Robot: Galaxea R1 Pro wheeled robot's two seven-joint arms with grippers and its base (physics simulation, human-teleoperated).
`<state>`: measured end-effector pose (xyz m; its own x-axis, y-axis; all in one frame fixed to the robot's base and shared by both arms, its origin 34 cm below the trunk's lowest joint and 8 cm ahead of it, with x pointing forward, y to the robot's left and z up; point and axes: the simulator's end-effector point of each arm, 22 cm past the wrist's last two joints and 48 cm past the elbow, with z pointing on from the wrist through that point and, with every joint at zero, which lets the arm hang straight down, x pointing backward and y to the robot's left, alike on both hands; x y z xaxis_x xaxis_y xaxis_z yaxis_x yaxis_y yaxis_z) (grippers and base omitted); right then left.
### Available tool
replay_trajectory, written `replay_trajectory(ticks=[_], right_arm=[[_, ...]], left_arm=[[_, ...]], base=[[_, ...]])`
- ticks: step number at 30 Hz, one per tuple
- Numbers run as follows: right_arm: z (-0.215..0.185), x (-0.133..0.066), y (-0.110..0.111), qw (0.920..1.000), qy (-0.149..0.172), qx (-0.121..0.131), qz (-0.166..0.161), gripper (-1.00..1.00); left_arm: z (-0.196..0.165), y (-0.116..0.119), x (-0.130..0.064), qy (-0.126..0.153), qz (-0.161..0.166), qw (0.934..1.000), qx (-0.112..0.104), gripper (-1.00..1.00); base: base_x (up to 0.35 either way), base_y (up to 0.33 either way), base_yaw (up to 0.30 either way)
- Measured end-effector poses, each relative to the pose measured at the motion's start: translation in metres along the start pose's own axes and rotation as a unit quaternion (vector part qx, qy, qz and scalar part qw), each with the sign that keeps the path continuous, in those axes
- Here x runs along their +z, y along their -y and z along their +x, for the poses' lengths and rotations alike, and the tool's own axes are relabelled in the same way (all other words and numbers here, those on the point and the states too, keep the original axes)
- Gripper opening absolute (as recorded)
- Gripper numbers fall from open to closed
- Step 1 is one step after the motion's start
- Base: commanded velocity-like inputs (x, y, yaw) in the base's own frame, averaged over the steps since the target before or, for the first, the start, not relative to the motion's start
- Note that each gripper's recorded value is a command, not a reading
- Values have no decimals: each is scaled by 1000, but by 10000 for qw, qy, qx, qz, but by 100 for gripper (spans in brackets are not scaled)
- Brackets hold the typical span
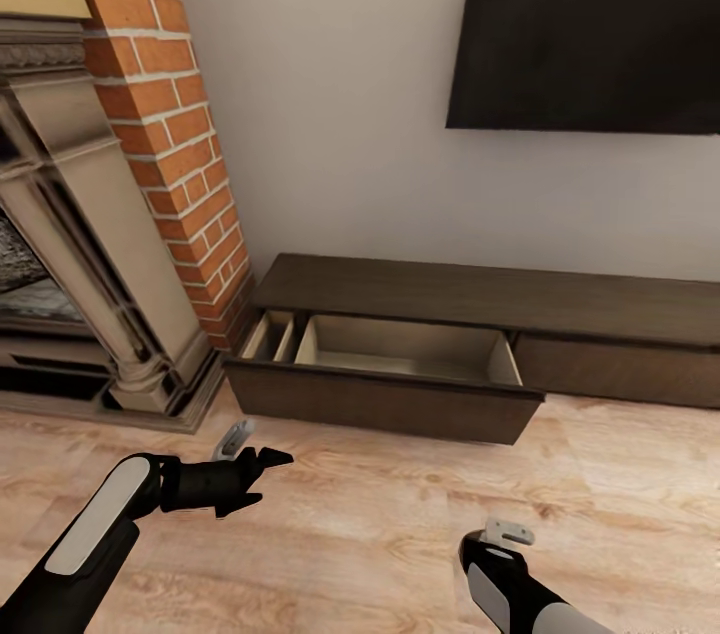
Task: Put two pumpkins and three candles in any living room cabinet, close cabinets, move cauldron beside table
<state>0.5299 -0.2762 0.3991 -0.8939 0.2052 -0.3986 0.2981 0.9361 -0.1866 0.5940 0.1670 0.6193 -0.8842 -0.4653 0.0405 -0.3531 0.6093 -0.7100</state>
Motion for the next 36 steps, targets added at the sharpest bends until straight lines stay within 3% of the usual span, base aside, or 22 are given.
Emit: replay_trajectory(ticks=[24, 36], right_arm=[[0, 0, 0, 10000, 5, 3, 1, -100], [-1, 1, 1, 10000, 19, -16, -18, -100]], left_arm=[[0, 0, 0, -1, -1, 10000, -1, 100], [0, 0, 0, 2, -5, 10000, 2, 100]], base=[[37, 2, -272], [53, -18, -39]])
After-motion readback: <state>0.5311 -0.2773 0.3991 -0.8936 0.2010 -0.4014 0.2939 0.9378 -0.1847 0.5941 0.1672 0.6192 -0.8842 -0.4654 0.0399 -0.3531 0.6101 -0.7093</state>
